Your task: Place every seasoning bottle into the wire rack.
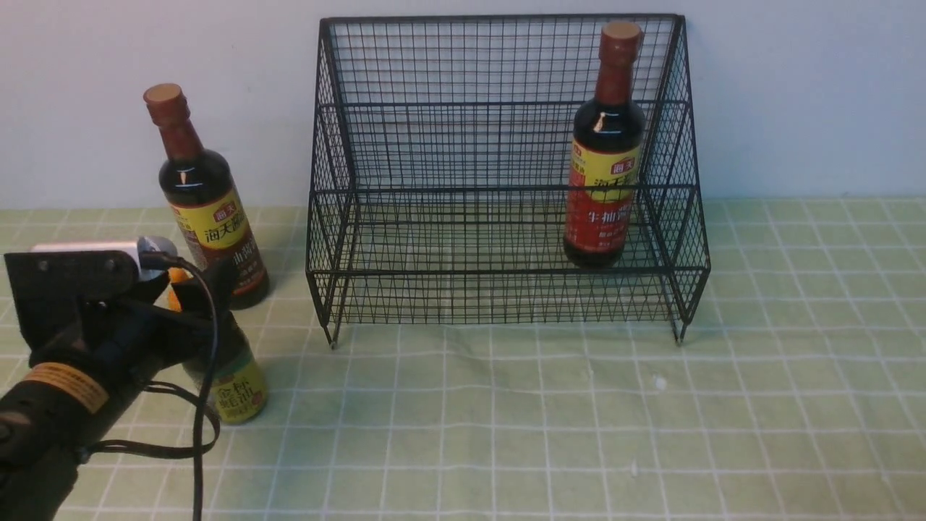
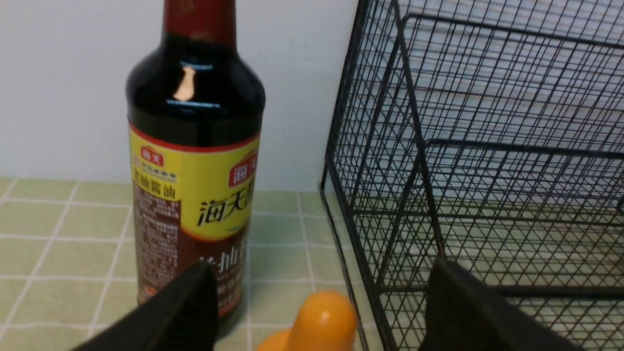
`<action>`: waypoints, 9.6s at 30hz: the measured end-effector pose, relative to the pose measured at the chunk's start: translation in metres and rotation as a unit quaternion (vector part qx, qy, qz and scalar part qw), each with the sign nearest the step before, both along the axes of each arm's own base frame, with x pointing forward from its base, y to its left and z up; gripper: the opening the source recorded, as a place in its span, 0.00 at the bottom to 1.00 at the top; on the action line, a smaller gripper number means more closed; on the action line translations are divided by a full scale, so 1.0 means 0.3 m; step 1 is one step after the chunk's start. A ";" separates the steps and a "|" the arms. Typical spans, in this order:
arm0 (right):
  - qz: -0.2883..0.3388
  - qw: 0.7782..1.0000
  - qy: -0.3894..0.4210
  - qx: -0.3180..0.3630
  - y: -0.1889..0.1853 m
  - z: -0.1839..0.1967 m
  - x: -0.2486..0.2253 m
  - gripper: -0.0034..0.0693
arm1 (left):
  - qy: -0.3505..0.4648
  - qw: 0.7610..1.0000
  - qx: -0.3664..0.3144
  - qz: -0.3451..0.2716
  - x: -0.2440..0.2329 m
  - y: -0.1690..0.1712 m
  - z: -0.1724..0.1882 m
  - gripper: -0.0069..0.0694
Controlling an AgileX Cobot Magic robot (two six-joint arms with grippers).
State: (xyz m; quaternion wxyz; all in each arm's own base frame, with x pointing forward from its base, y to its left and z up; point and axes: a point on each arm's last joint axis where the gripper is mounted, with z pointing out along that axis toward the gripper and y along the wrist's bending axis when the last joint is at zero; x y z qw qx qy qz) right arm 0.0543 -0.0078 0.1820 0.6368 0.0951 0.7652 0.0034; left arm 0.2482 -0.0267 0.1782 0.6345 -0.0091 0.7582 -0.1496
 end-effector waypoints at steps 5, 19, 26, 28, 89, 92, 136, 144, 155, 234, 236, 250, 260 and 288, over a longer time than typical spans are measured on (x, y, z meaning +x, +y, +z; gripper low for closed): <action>0.001 1.000 0.000 -0.004 0.000 0.000 0.000 0.03 | 0.010 1.000 -0.005 -0.003 0.015 -0.003 -0.045 0.61; 0.000 1.000 0.000 -0.002 0.000 0.000 0.000 0.03 | -0.074 0.996 0.008 -0.057 -0.036 -0.031 0.197 0.44; 0.000 1.000 0.000 -0.002 0.000 0.000 0.000 0.03 | -0.116 0.986 0.042 -0.109 -0.020 -0.062 0.439 0.44; 0.000 1.000 0.000 -0.002 0.000 0.000 0.000 0.03 | -0.125 0.984 0.041 -0.121 -0.010 -0.075 0.484 0.44; -0.002 1.000 -0.001 0.011 0.000 0.000 0.000 0.03 | -0.025 0.986 0.096 -0.134 0.285 -0.240 0.448 0.70; -0.002 1.000 -0.001 0.011 0.000 0.000 0.000 0.03 | -0.046 0.987 0.110 -0.108 0.241 -0.201 0.525 0.70; -0.002 1.000 -0.001 0.011 0.000 0.000 0.000 0.03 | -0.007 0.996 0.087 -0.008 0.457 0.123 0.235 0.44; -0.002 1.000 -0.001 0.011 0.000 0.000 0.000 0.03 | -0.084 0.990 0.112 0.002 0.392 0.120 0.466 0.44; -0.002 1.000 -0.001 0.011 0.000 0.000 0.000 0.03 | -0.227 0.968 0.097 -0.044 0.342 0.000 0.907 0.44; -0.002 1.000 -0.001 0.012 0.000 0.000 0.000 0.03 | -0.056 0.961 0.008 -0.269 0.371 -0.196 0.894 0.10; -0.002 1.000 -0.001 0.012 0.000 0.000 0.000 0.03 | -0.049 0.955 0.014 -0.292 0.343 -0.147 0.907 0.08; -0.001 1.000 -0.001 0.005 0.000 0.000 0.000 0.03 | -0.226 0.933 0.241 -0.140 0.126 0.062 1.145 0.08; -0.001 1.000 0.000 0.004 0.000 0.000 0.000 0.03 | -0.240 0.899 0.304 0.203 0.121 0.252 1.214 0.08; -0.001 1.000 0.000 0.004 0.000 0.000 0.000 0.03 | 0.237 0.955 0.126 0.127 -0.049 0.174 0.751 0.08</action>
